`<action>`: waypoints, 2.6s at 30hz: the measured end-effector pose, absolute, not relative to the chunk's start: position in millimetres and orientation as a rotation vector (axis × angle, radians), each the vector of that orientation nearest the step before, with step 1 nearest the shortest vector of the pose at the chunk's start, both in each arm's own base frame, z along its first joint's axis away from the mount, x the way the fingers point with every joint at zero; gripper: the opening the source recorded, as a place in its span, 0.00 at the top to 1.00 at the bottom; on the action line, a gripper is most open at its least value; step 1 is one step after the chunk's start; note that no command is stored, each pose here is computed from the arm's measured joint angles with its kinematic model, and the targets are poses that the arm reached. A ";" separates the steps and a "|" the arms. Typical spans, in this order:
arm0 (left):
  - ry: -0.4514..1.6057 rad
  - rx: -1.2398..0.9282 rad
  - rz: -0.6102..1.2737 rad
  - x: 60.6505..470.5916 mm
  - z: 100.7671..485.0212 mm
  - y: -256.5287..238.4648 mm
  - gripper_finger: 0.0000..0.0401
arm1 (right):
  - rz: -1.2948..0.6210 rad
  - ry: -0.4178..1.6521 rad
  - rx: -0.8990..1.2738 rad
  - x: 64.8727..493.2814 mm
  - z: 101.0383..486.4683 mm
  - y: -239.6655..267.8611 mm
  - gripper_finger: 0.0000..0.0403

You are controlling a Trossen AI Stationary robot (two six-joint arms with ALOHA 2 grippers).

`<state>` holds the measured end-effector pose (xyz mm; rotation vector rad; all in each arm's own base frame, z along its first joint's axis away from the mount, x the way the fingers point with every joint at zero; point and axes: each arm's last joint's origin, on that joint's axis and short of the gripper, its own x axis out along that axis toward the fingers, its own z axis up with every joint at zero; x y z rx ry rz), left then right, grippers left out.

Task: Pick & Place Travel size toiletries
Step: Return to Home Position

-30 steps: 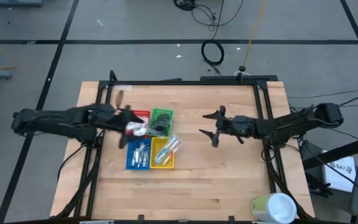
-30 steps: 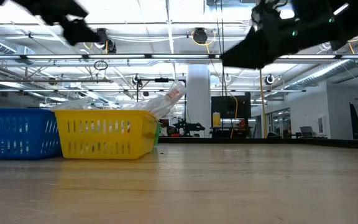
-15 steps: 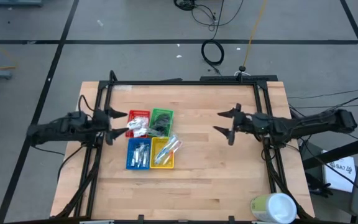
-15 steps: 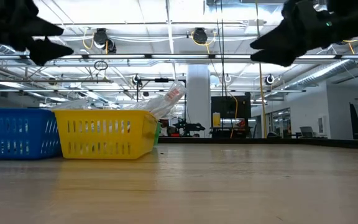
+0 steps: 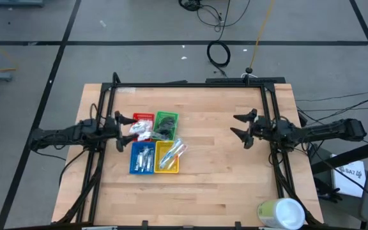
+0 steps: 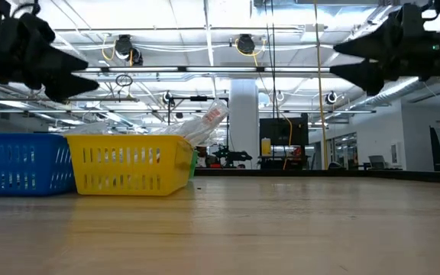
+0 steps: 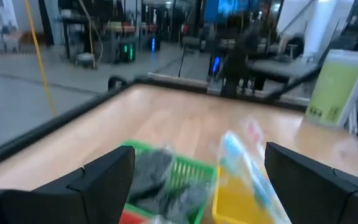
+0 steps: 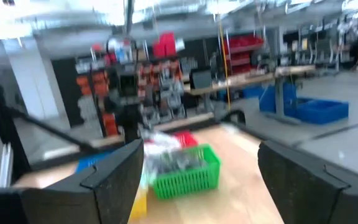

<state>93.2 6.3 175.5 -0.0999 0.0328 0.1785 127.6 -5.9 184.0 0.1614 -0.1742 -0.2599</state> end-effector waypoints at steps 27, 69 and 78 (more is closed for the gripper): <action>-0.019 -0.087 0.139 96.4 171.7 5.3 0.12 | -0.202 -0.075 0.043 96.2 174.3 -4.0 0.25; -0.064 -0.034 0.158 96.4 176.0 5.8 0.12 | -0.206 -0.054 0.022 98.7 173.2 -4.0 0.25; -0.064 -0.034 0.158 96.4 176.1 5.8 0.12 | -0.206 -0.055 0.021 98.7 173.3 -4.0 0.24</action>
